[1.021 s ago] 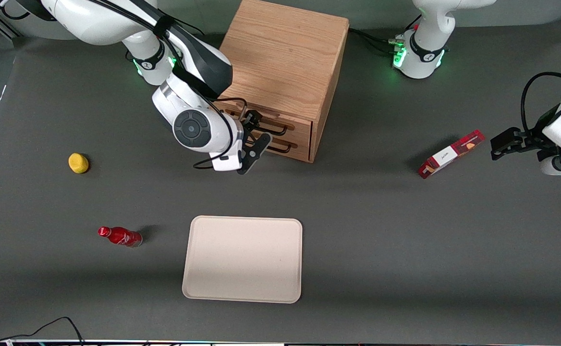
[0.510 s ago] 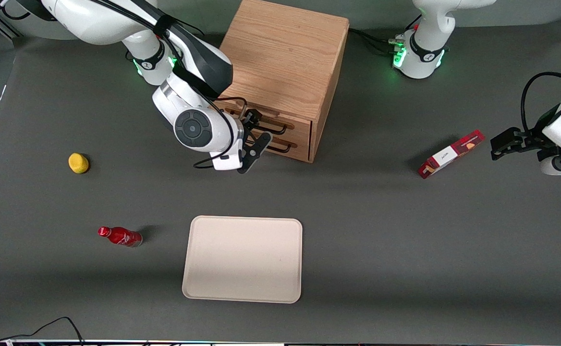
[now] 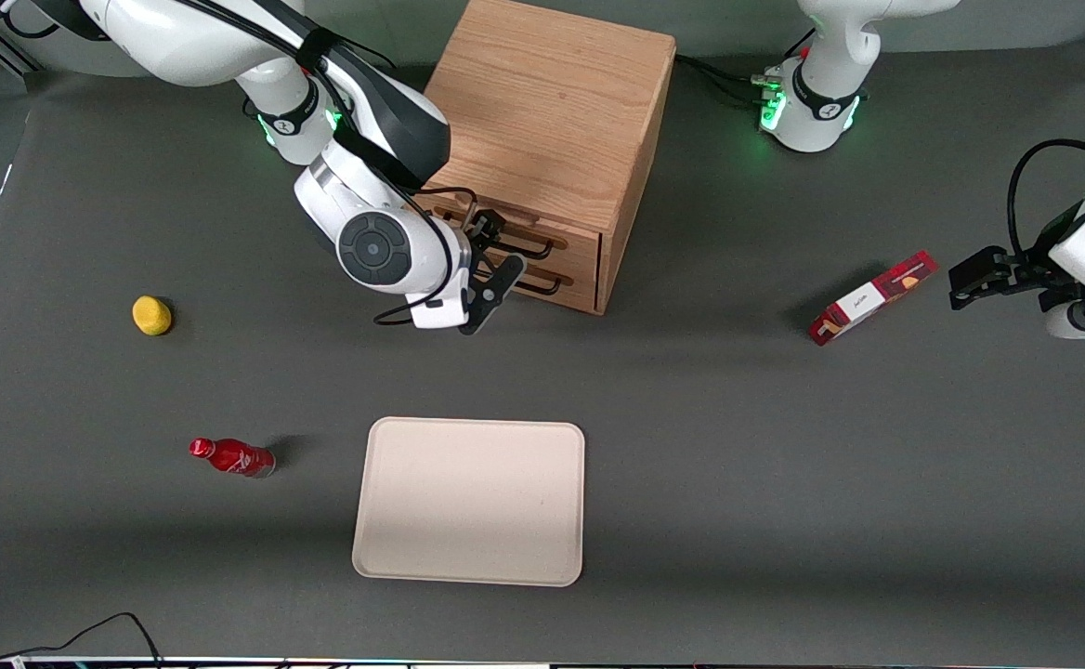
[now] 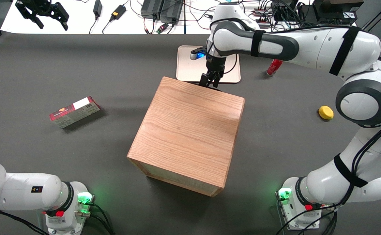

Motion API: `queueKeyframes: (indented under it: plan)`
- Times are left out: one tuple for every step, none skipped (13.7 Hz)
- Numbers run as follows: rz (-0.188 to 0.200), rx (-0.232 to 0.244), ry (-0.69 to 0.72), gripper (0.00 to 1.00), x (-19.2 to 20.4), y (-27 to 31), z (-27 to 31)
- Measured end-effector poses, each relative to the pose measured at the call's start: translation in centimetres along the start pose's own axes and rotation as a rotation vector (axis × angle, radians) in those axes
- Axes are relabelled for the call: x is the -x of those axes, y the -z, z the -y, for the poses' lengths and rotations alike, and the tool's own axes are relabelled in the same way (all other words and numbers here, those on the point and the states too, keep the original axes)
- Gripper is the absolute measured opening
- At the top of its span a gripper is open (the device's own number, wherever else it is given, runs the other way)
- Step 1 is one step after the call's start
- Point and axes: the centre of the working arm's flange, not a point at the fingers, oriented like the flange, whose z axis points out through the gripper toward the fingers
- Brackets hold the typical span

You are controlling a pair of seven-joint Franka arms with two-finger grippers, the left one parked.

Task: Close top drawer
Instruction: 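Press the drawer front with the right gripper until flush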

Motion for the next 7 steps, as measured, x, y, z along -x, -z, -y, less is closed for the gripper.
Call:
queueKeyframes:
  plan:
    - [0.002,0.0,0.002,1.0,0.0,0.03,0.1]
    - [0.003,0.0,0.005,1.0,-0.03,0.06,0.19]
    - [0.002,0.0,0.008,1.0,-0.09,0.08,0.25]
    - [0.001,-0.002,0.01,1.0,-0.17,0.09,0.26]
    - [0.0,-0.002,0.013,1.0,-0.21,0.11,0.23]
    - [-0.001,-0.003,0.02,1.0,-0.24,0.16,0.2]
    - [-0.007,-0.003,0.031,1.0,-0.3,0.41,0.18]
